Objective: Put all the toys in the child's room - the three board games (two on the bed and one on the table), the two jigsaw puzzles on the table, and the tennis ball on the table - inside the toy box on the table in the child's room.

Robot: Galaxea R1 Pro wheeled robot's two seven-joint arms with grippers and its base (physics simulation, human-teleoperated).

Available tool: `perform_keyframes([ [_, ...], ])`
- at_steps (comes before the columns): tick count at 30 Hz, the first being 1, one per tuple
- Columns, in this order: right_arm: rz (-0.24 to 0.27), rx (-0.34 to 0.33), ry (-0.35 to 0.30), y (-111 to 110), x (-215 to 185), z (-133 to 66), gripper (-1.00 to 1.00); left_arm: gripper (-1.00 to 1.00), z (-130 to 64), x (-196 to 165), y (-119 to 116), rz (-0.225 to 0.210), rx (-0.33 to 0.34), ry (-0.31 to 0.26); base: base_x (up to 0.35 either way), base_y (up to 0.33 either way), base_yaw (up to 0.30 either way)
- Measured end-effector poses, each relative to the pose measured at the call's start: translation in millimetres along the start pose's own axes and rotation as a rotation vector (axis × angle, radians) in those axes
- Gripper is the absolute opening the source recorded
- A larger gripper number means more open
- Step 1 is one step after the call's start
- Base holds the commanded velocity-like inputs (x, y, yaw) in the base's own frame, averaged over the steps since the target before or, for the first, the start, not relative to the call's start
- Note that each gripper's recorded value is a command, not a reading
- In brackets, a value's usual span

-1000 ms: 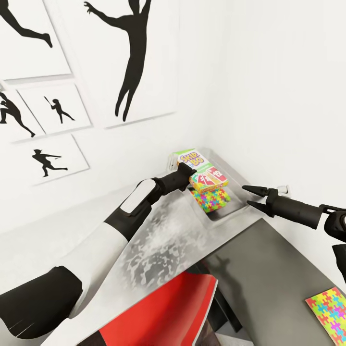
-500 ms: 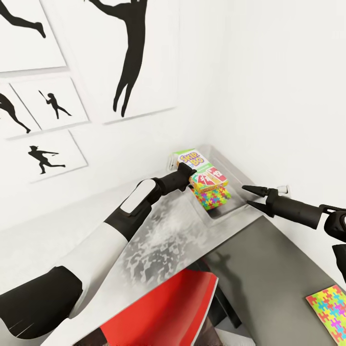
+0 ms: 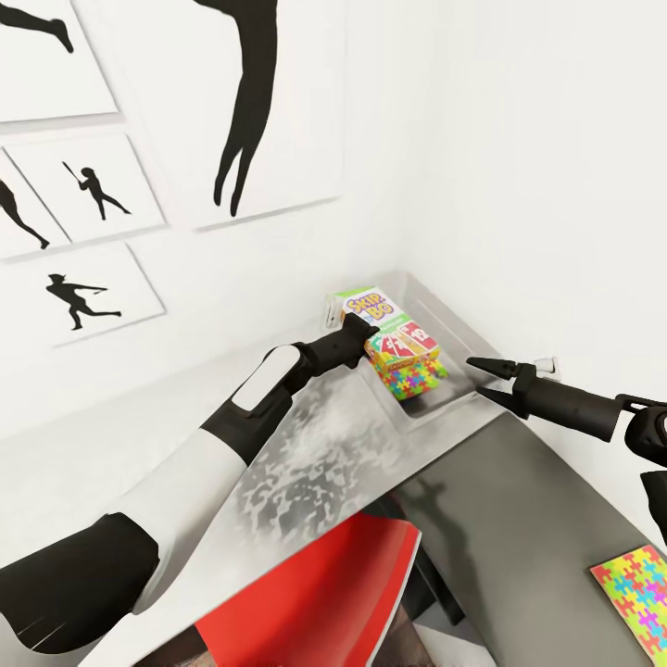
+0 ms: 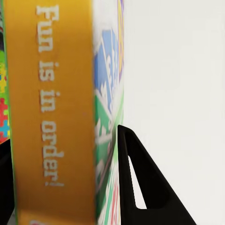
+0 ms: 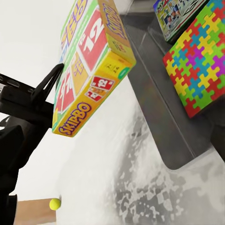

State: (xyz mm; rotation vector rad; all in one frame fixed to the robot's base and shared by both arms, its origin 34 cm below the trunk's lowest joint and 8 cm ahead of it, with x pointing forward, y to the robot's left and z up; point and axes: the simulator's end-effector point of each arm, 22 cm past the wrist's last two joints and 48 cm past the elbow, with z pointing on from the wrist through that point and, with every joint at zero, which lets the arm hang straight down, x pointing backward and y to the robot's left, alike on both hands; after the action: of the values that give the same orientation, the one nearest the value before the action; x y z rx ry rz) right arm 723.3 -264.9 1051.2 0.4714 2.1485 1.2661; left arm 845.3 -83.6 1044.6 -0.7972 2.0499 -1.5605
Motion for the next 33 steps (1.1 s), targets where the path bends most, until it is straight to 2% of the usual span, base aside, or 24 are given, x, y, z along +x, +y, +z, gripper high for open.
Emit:
perform_keyframes([
  [7, 0.008, 0.006, 0.004, -6, 1, 2.6, 1.00, -1.00, 2.3, 0, 6, -0.007, -0.003, 0.003, 0.000, 0.000, 0.000],
  [21, 0.023, 0.020, 0.012, -19, 4, 7.3, 1.00, -1.00, 7.9, -6, -16, 0.016, 0.039, 0.009, 0.000, 0.000, 0.000],
  [26, 0.027, 0.026, 0.016, -23, 5, 8.9, 1.00, -1.00, 12.5, -19, -42, 0.050, 0.066, 0.002, 0.000, 0.000, 0.000],
  [33, 0.035, 0.031, 0.022, -29, 7, 12.1, 1.00, -1.00, 22.0, -40, -36, 0.060, 0.024, -0.018, 0.000, 0.000, 0.000],
])
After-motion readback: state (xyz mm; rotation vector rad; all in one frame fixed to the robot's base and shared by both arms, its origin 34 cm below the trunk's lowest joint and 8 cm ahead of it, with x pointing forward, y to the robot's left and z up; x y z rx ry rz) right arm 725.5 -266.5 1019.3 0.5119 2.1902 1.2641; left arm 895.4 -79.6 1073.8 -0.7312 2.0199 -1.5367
